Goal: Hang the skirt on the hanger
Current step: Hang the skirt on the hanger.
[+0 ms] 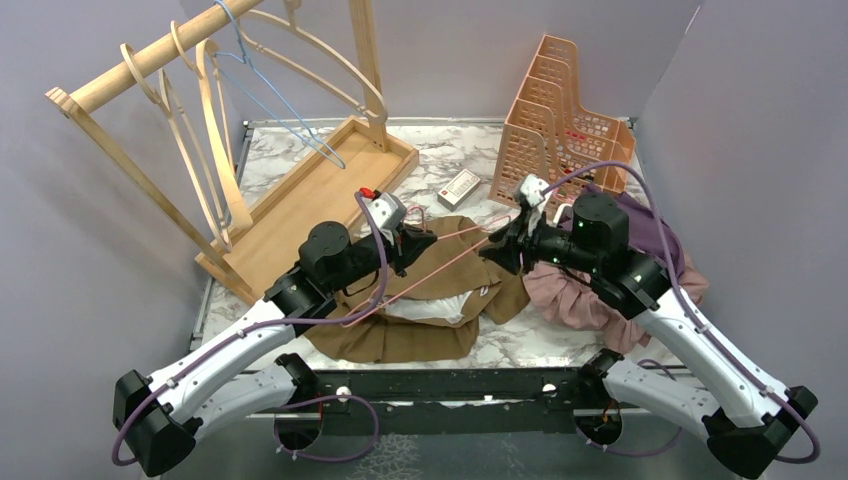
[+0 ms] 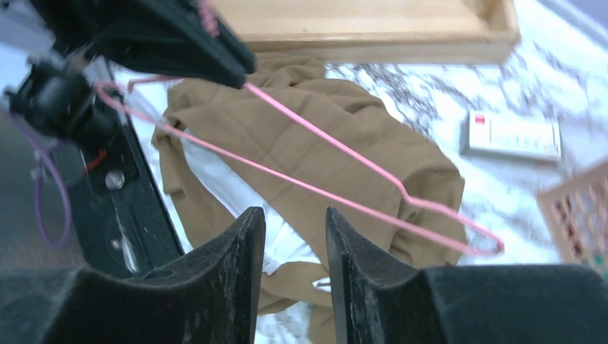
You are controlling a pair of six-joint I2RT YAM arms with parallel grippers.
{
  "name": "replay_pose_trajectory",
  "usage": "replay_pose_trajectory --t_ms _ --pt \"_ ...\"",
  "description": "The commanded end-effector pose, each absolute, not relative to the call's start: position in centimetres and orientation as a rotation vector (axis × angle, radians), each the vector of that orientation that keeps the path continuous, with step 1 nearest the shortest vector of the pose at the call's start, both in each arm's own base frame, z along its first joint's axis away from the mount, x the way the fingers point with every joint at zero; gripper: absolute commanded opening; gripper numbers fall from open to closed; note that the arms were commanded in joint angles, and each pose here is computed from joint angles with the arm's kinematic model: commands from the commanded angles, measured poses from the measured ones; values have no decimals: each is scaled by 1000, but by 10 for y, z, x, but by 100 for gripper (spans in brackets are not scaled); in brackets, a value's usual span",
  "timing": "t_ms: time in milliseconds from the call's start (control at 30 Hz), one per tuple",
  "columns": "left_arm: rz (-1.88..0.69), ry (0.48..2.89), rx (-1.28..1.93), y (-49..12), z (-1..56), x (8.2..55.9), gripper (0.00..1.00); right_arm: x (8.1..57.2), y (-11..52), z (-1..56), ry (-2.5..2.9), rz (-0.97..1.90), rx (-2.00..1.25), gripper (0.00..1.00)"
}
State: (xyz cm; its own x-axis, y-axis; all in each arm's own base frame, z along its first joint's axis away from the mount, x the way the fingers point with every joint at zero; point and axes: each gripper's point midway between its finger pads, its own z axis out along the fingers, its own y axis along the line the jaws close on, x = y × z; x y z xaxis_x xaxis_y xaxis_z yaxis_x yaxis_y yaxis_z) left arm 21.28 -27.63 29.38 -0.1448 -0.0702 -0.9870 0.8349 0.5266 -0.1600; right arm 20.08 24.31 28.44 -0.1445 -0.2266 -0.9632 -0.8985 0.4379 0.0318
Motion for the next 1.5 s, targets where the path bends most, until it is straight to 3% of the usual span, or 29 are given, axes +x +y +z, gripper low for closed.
replay_pose_trajectory --t_ms 0,400,667,900,1333,1467 --pt "-838 1504 572 -267 307 230 0 217 210 284 1931 715 -561 39" --pt "-776 1580 402 -255 306 250 0 197 189 173 2426 545 -479 33" --pt "-747 1611 366 -250 312 255 0 199 206 137 2530 245 -519 44" --pt "-733 1643 352 -247 302 255 0 200 222 114 2502 180 -488 46" --pt "-724 1688 368 -249 284 255 0 210 226 84 2500 127 -446 33" --pt "-719 1693 367 -248 281 255 0 217 223 87 2487 81 -411 22"
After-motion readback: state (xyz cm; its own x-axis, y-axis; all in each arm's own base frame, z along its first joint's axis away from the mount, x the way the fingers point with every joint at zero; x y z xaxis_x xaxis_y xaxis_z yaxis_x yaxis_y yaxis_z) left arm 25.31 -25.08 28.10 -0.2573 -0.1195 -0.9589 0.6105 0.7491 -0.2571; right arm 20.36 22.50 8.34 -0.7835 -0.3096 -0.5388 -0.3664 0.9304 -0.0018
